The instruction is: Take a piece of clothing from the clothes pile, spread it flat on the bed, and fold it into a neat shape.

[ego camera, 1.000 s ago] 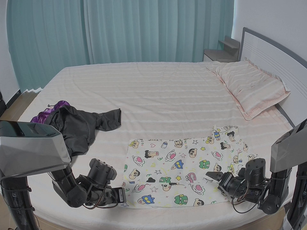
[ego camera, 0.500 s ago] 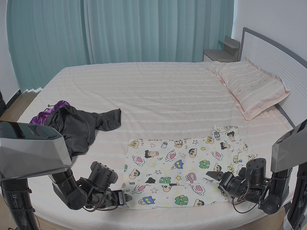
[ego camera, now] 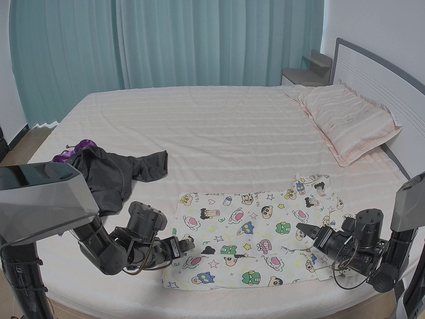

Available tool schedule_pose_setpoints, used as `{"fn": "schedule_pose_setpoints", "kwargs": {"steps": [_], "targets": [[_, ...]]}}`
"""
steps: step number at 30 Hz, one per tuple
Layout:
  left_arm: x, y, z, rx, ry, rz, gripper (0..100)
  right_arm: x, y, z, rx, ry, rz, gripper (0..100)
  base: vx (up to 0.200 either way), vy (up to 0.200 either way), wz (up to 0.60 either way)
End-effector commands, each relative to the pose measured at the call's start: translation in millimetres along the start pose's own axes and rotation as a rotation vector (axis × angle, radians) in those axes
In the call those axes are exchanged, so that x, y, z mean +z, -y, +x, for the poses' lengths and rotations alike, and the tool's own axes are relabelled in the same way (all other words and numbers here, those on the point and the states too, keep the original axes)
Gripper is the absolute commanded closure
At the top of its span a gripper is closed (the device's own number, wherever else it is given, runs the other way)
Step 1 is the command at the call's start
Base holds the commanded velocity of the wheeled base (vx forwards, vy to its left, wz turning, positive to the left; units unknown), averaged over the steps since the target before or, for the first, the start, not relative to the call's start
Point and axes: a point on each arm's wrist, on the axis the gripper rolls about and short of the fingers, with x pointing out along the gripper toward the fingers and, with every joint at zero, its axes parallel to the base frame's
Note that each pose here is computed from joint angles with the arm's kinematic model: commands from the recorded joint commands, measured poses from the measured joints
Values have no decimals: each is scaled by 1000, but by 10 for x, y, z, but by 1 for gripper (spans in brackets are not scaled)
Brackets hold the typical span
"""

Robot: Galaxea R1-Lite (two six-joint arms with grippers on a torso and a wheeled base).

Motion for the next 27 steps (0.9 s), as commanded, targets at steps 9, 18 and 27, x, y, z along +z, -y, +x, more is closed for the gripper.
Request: {"fn": "schedule_pose_setpoints", "kwargs": {"steps": [9,18,27], "targets": [[-70,-29,262,29,-36,27,0,239,284,-109,-117,87,-18,0,0,0,0],[-68,-21,298,30,-35,35,0,430,536,-169,-193,129,-12,0,0,0,0],[-71,-5,309,31,-32,39,100,679,936,-353,-279,152,-65,0,0,0,0]]}}
